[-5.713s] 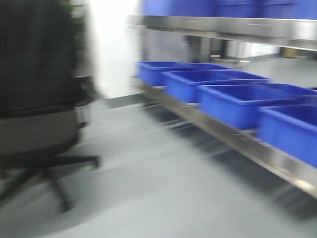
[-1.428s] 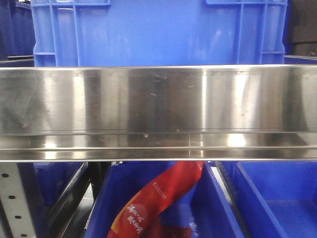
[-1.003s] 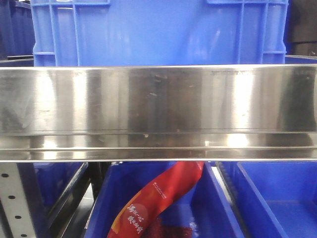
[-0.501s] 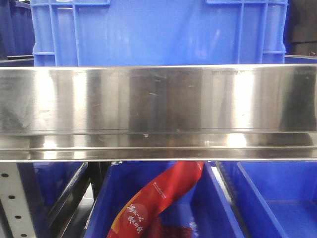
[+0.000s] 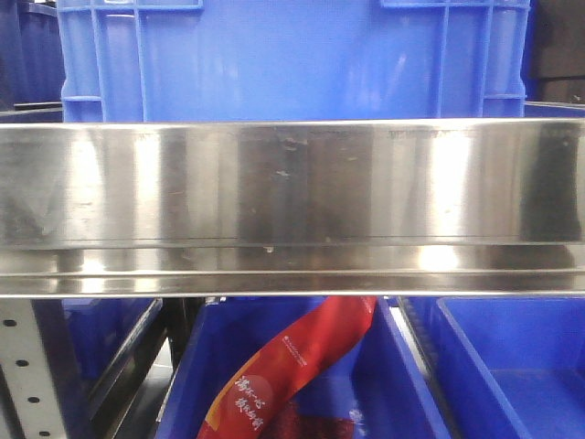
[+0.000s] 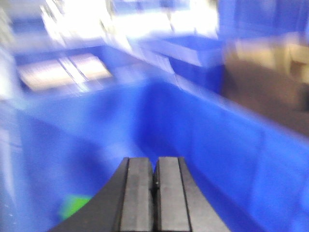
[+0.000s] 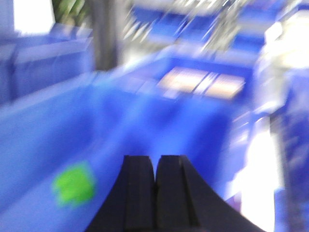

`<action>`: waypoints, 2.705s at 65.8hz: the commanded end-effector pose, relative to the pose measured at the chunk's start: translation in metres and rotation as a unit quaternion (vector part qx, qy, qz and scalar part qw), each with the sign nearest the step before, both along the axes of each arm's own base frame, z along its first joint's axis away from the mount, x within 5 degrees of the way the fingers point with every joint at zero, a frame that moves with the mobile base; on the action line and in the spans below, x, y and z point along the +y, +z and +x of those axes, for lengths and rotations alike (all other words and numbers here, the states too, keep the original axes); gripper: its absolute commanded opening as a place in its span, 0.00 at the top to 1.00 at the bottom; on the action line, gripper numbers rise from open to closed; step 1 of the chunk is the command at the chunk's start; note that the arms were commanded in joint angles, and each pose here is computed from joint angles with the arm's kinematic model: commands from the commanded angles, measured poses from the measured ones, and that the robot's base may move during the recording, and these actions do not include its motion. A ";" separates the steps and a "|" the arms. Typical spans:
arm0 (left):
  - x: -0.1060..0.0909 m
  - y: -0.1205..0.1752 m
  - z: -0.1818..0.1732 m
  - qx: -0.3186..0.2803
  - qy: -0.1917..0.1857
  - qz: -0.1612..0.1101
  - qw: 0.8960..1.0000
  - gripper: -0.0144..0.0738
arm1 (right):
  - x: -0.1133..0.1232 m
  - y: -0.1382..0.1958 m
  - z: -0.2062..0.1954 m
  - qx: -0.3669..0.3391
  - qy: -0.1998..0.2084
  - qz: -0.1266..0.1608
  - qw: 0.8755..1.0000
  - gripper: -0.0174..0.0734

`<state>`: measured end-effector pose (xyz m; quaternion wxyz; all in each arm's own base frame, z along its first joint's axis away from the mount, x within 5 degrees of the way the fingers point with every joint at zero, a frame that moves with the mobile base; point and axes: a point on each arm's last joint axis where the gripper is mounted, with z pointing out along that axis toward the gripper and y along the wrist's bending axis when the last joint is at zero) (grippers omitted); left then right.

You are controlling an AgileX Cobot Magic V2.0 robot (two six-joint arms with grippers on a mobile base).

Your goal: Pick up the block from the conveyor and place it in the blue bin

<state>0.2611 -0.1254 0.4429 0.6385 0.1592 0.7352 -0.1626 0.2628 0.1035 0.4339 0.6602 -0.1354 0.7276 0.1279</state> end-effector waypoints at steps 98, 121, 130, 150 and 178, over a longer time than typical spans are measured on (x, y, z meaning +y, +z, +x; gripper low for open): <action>0.119 -0.126 -0.201 -0.129 0.180 -0.086 0.971 0.96 | -0.092 -0.121 -0.188 -0.111 -0.112 0.051 0.986 0.99; 0.119 -0.126 -0.201 -0.129 0.180 -0.086 0.971 0.96 | -0.099 -0.200 -0.196 -0.077 -0.152 0.026 0.985 0.99; 0.119 -0.126 -0.201 -0.129 0.180 -0.086 0.971 0.96 | -0.099 -0.215 -0.202 -0.107 -0.152 0.032 0.982 0.99; 0.119 -0.126 -0.202 -0.130 0.180 -0.086 0.971 0.96 | -0.100 -0.216 -0.207 -0.110 -0.151 0.033 0.982 0.99; 0.119 -0.126 -0.202 -0.130 0.180 -0.086 0.971 0.96 | -0.100 -0.216 -0.207 -0.113 -0.151 0.034 0.981 0.99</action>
